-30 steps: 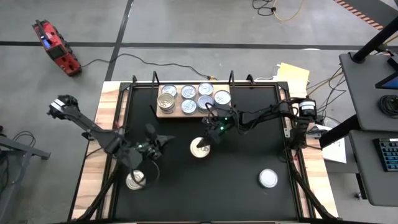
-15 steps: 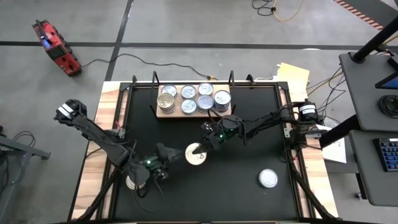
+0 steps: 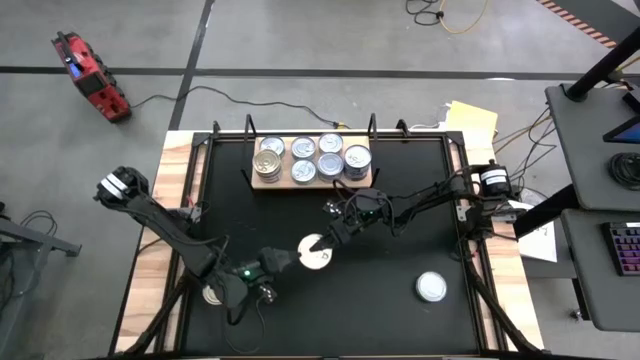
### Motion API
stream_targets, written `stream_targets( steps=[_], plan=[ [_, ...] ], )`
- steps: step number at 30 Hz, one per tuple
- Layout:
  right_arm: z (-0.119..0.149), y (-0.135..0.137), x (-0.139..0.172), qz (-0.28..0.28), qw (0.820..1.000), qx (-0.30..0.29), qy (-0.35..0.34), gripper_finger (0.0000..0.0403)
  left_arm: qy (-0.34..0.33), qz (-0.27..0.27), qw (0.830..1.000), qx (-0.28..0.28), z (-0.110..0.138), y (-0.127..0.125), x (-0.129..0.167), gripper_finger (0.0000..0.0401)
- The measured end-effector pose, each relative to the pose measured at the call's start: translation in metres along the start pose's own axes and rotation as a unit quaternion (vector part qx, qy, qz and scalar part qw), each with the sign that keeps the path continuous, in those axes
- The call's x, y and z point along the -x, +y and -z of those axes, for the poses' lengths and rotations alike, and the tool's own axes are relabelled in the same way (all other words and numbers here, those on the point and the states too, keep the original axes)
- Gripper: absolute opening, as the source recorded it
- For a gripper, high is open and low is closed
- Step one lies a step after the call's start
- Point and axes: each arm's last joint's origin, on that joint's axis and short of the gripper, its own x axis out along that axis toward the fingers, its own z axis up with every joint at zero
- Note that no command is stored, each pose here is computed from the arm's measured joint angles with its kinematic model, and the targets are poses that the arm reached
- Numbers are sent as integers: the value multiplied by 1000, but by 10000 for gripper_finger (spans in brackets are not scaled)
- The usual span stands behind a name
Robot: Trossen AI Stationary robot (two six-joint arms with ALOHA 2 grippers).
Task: Stack canned seafood by type on shelf
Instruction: Stack the blue tuna can on top of the other blue tuna cans on the shelf
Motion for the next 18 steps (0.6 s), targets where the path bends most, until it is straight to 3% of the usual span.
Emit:
stream_targets(
  steps=[18],
  plan=[
    [-9, 18, -25, -27, 999, 27, -18, 175, -7, -24, 999, -20, -4, 5, -1, 206]
  ],
)
